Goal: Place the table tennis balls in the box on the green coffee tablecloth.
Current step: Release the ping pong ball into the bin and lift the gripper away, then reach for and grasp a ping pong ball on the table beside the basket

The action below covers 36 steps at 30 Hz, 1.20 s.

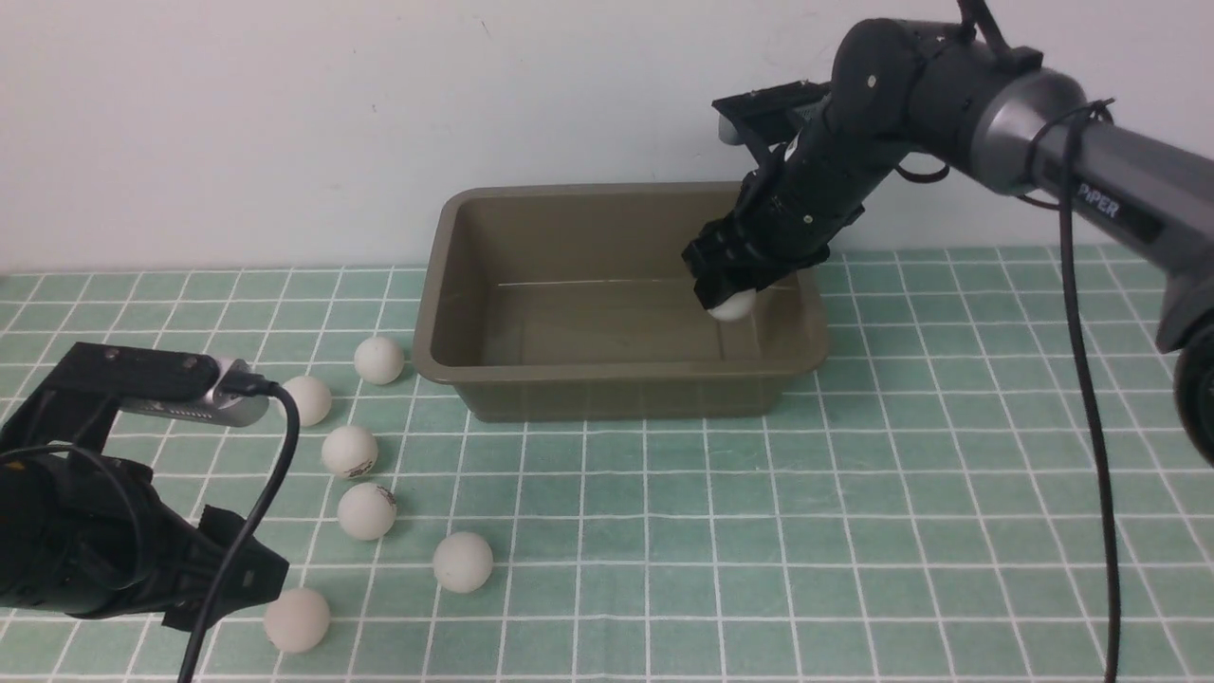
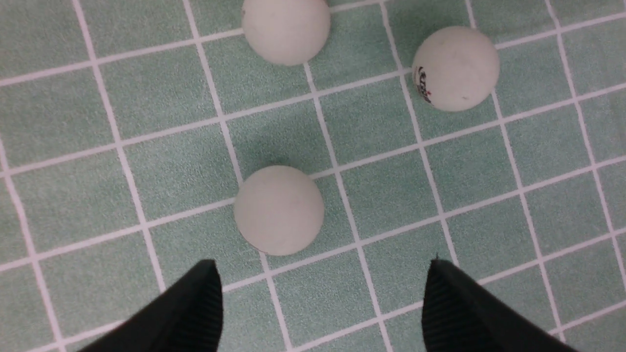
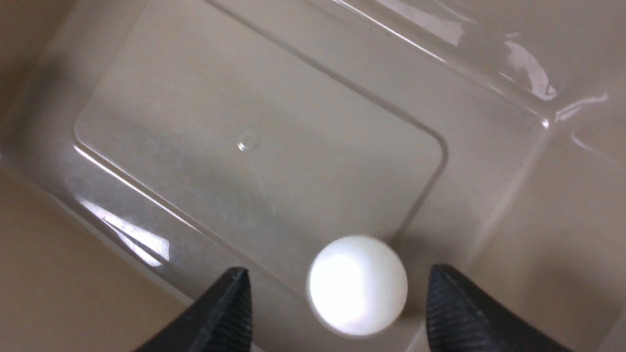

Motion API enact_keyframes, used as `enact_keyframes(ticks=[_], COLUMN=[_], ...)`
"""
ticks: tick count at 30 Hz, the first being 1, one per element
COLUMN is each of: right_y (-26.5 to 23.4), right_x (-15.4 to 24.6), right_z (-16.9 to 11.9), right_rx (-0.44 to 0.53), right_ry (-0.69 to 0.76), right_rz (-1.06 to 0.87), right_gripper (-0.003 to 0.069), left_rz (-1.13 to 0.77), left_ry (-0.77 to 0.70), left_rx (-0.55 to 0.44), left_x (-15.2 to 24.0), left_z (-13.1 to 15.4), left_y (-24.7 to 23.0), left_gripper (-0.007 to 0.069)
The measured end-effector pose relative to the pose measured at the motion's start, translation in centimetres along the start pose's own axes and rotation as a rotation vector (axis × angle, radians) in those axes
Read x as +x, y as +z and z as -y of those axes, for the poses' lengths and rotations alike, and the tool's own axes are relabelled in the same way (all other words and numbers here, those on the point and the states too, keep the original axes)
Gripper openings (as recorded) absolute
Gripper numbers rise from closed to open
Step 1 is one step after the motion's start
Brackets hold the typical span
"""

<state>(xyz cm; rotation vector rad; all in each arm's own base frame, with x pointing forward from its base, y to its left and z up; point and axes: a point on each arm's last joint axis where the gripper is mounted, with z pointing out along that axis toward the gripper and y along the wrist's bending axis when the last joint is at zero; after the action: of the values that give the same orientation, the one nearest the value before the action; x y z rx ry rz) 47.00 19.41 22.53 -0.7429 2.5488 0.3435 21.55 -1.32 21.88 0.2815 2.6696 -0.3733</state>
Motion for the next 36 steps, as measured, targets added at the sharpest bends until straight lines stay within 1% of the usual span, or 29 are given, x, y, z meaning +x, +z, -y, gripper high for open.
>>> enact_keyframes(ticks=[2,6,7,8,9,10,11,12,13,15,16,17,18,21,22,23,25,26,28,29,31,36], right_y=[0.0,-0.4,-1.1,-2.0,-3.0,-4.6,-6.6,-7.8,-9.9,-14.4,-17.8,-21.3,-23.2,-31.3,-34.4,-36.4,-40.5,-41.8,-43.0,-43.8,-44.0,-43.5], right_x=[0.0,0.1,0.0,-0.1,-0.2,-0.4,-0.6,-0.6,-0.7,-0.6,-0.4,0.0,0.4,2.5,3.6,4.5,7.2,8.7,10.8,12.5,15.9,21.8], right_z=[0.0,-0.1,-0.2,-0.3,-0.4,-0.5,-0.5,-0.4,-0.3,0.2,0.5,0.9,1.0,0.8,0.2,-0.4,-2.4,-3.5,-4.9,-5.9,-7.3,-9.4], right_rx=[0.000,-0.006,-0.005,-0.002,0.005,0.017,0.034,0.048,0.071,0.133,0.178,0.226,0.249,0.347,0.380,0.400,0.440,0.435,0.432,0.434,0.432,0.442], right_ry=[0.000,-0.002,-0.006,-0.012,-0.019,-0.033,-0.043,-0.051,-0.063,-0.094,-0.100,-0.098,-0.094,-0.075,-0.070,-0.068,-0.077,-0.091,-0.100,-0.103,-0.103,-0.103], right_rz=[0.000,-0.014,-0.020,-0.019,-0.012,-0.006,0.012,0.015,0.032,0.087,0.137,0.188,0.220,0.354,0.410,0.449,0.518,0.544,0.558,0.569,0.556,0.569], right_gripper=[0.0449,0.0454,0.0448,0.0427,0.0402,0.0360,0.0304,0.0272,0.0213,0.0090,0.0034,0.0008,0.0000,-0.0012,-0.0013,-0.0013,-0.0013,-0.0013,-0.0013,-0.0013,-0.0013,-0.0013], left_rz=[-0.018,-0.036,-0.040,-0.040,-0.036,-0.033,-0.030,-0.026,-0.023,-0.025,-0.033,-0.041,-0.046,-0.046,-0.040,-0.036,-0.026,-0.022,-0.022,-0.023,-0.037,-0.094], left_ry=[0.002,0.003,0.003,0.003,0.004,0.003,0.005,0.009,0.017,0.037,0.052,0.061,0.068,0.075,0.074,0.072,0.072,0.072,0.071,0.070,0.066,0.059], left_rx=[0.001,-0.003,-0.002,-0.005,-0.010,-0.014,-0.016,-0.021,-0.024,-0.025,-0.020,-0.016,-0.015,-0.022,-0.029,-0.034,-0.042,-0.045,-0.045,-0.045,-0.042,-0.026], left_x=[0.0,-0.1,-0.1,-0.1,-0.2,-0.3,-0.3,-0.4,-0.5,-0.6,-0.6,-0.6,-0.6,-0.7,-0.8,-0.8,-0.9,-1.0,-1.0,-1.0,-0.9,-0.6], left_z=[-0.3,-0.7,-0.7,-0.8,-0.9,-1.0,-1.0,-0.9,-0.9,-0.7,-0.6,-0.5,-0.5,-0.6,-0.7,-0.8,-0.8,-0.9,-0.9,-0.9,-1.0,-1.1], left_y=[0.7,1.5,1.6,1.8,1.9,2.0,2.0,2.1,2.4,2.8,3.2,3.4,3.6,4.0,4.2,4.3,4.3,4.3,4.3,4.4,4.7,6.1], left_gripper=[0.0492,0.0492,0.0492,0.0492,0.0492,0.0492,0.0492,0.0492,0.0492,0.0492,0.0492,0.0492,0.0492,0.0492,0.0492,0.0492,0.0492,0.0492,0.0492,0.0492,0.0492,0.0492])
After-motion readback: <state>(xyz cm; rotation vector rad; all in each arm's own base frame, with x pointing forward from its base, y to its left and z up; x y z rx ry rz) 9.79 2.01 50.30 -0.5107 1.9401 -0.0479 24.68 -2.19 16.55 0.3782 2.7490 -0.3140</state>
